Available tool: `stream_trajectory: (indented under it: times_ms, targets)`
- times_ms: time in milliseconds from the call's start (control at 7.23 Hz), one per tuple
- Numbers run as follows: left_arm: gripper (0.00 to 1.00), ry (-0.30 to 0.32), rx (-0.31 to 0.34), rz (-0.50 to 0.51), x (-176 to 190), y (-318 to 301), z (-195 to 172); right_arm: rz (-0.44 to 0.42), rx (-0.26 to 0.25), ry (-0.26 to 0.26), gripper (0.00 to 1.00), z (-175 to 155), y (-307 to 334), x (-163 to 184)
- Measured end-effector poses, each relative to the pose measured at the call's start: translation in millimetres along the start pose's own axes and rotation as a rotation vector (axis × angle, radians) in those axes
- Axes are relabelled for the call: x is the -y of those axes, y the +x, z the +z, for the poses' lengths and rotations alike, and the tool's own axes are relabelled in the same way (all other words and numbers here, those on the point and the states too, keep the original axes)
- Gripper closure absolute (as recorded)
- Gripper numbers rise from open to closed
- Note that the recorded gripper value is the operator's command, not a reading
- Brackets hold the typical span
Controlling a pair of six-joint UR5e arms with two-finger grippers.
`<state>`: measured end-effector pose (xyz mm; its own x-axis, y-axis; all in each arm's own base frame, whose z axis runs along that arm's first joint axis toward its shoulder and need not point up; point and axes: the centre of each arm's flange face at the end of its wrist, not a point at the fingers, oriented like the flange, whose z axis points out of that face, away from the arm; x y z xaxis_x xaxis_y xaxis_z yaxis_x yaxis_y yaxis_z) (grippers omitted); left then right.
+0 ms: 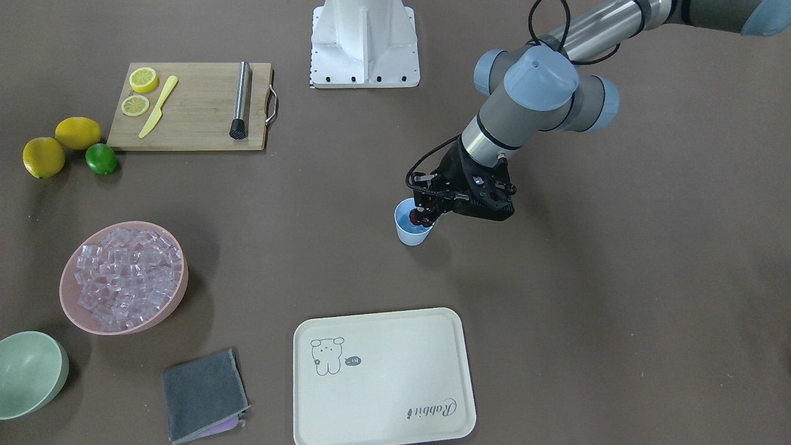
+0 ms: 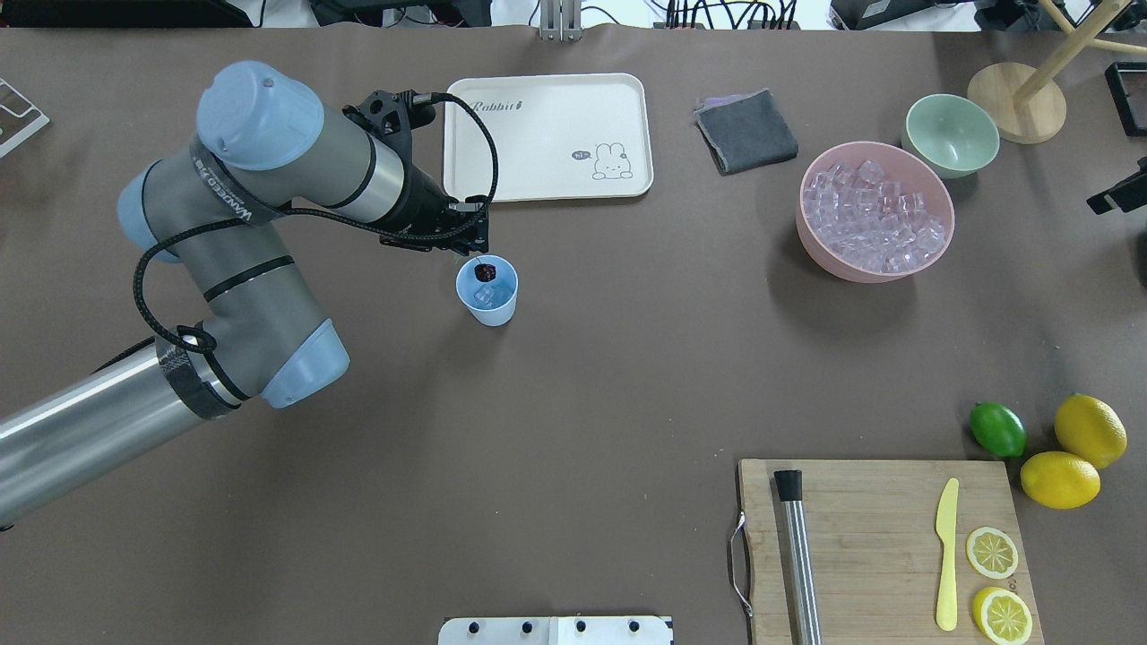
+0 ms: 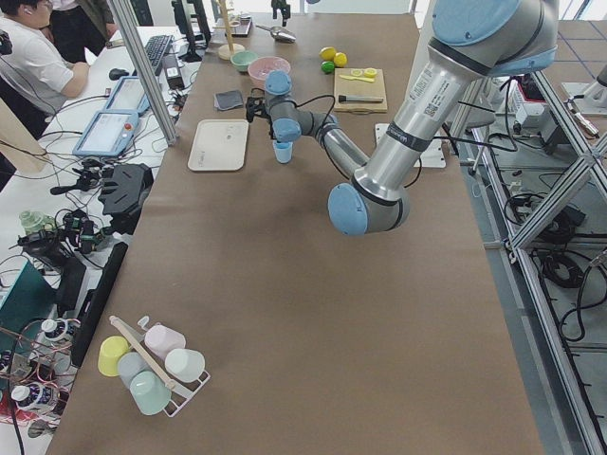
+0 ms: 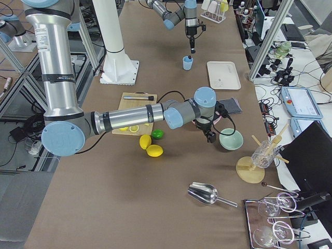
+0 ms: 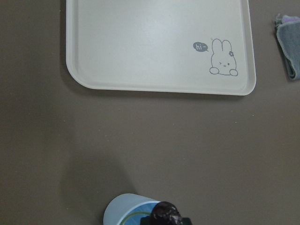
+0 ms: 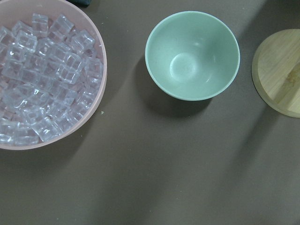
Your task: Put ice and cherries in cup
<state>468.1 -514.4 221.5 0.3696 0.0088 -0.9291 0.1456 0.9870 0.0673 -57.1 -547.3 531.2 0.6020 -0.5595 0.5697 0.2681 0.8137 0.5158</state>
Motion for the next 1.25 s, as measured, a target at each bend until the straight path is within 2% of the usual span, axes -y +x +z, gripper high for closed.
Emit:
stream_trajectory:
  times_ms: [138,415,692,968,1245]
  targets:
    - [0.02,-0.002,0.004,0.005,-7.1,1.0,6.2,0.001,0.0,0.0,0.02,0.0,0.0,0.1]
    - [0.02,-0.007,0.008,0.007,-12.0,1.6,10.2,0.001,0.0,0.001,0.02,-0.4,-0.3,1.4]
    - [0.02,0.019,0.016,-0.003,2.0,-8.1,-7.4,0.004,0.001,-0.003,0.02,1.2,1.6,3.4]
    - [0.02,0.063,0.063,0.02,35.3,-68.8,-42.5,0.007,0.001,-0.006,0.02,2.9,3.3,3.4]
    - [0.02,0.043,0.098,0.071,74.6,-167.6,-104.9,0.006,0.003,-0.005,0.02,3.1,3.2,3.5]
